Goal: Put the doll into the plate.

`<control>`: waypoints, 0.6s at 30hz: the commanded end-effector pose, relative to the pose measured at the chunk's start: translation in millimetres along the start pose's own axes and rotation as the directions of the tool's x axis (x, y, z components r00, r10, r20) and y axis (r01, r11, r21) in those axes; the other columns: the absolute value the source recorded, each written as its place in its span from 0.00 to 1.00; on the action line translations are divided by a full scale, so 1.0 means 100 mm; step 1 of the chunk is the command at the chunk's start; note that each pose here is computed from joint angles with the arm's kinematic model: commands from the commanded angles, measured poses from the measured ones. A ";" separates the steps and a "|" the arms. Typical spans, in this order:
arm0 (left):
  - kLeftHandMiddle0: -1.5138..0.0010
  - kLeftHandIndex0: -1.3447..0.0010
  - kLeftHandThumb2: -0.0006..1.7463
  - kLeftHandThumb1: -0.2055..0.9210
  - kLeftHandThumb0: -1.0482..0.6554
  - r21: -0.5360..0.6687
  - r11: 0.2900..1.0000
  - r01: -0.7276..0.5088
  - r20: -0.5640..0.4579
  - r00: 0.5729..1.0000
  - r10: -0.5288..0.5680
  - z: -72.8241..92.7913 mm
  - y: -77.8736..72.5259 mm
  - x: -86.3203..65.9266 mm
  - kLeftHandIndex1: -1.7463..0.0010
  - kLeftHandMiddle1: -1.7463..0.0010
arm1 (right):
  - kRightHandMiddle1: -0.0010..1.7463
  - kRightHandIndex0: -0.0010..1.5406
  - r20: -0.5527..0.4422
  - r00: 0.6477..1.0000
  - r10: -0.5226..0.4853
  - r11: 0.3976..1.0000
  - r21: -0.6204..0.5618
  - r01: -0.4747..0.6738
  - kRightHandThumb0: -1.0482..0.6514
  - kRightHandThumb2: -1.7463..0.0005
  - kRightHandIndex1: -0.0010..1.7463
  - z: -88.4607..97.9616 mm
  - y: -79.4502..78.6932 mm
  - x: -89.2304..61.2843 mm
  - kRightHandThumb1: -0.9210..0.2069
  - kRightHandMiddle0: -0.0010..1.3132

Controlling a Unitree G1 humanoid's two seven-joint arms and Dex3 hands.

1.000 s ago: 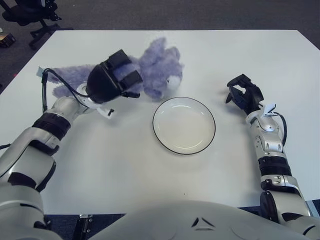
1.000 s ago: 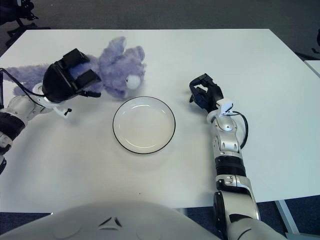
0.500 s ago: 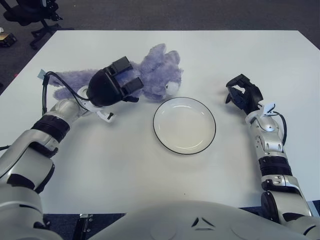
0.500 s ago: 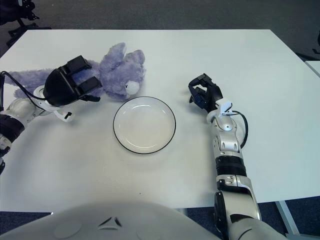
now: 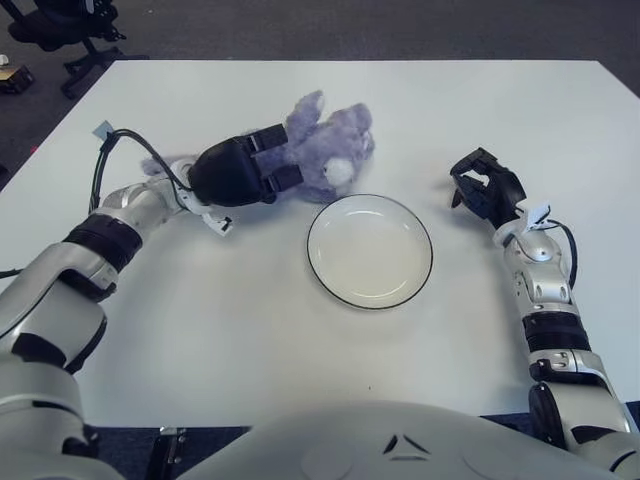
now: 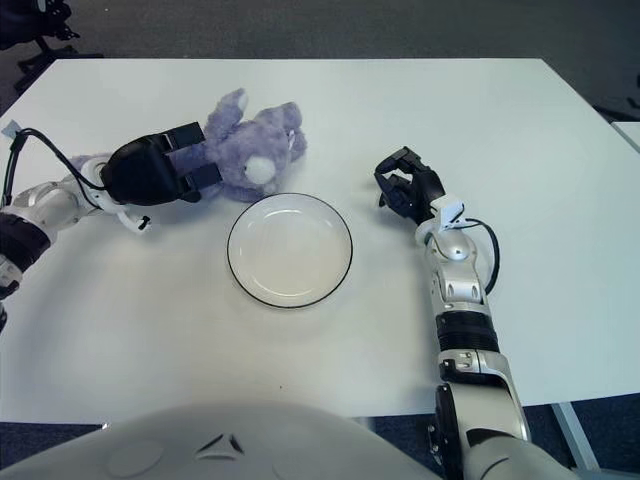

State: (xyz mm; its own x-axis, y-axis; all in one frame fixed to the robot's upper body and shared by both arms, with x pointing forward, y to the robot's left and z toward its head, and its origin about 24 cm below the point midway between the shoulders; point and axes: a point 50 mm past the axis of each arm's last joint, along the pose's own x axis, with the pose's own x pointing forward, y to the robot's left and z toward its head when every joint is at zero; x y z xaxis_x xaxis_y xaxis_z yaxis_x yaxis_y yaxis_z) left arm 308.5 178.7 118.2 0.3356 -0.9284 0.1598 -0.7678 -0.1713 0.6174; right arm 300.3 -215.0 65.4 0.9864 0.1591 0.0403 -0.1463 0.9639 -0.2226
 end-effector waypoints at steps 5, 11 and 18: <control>0.66 0.58 0.03 1.00 0.30 -0.029 0.998 -0.060 -0.119 0.991 0.056 -0.08 0.11 -0.02 0.82 0.99 | 0.92 0.50 -0.175 0.983 0.055 0.998 -0.020 -0.059 0.41 0.77 1.00 -0.29 0.05 -0.13 0.00 0.25; 0.65 0.55 0.02 1.00 0.33 -0.098 0.985 -0.141 -0.219 0.969 0.117 -0.13 0.17 0.00 0.87 1.00 | 0.92 0.49 -0.185 0.981 0.056 0.997 -0.033 -0.063 0.41 0.77 0.99 -0.29 0.04 -0.13 0.00 0.25; 0.64 0.53 0.03 1.00 0.36 -0.141 0.973 -0.184 -0.253 0.957 0.145 -0.22 0.22 0.02 0.90 1.00 | 0.93 0.48 -0.192 0.980 0.055 0.997 -0.041 -0.064 0.41 0.77 0.98 -0.29 0.03 -0.12 0.00 0.25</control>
State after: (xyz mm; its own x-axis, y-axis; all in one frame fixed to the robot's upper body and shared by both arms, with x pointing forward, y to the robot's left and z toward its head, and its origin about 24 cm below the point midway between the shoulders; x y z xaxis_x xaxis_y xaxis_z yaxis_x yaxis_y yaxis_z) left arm 304.0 181.3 143.5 0.3568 -0.8369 0.4152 -0.7372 0.0207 0.6754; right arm 301.7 -217.1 68.1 0.9847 0.1740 0.0103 -0.1650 0.9497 -0.2662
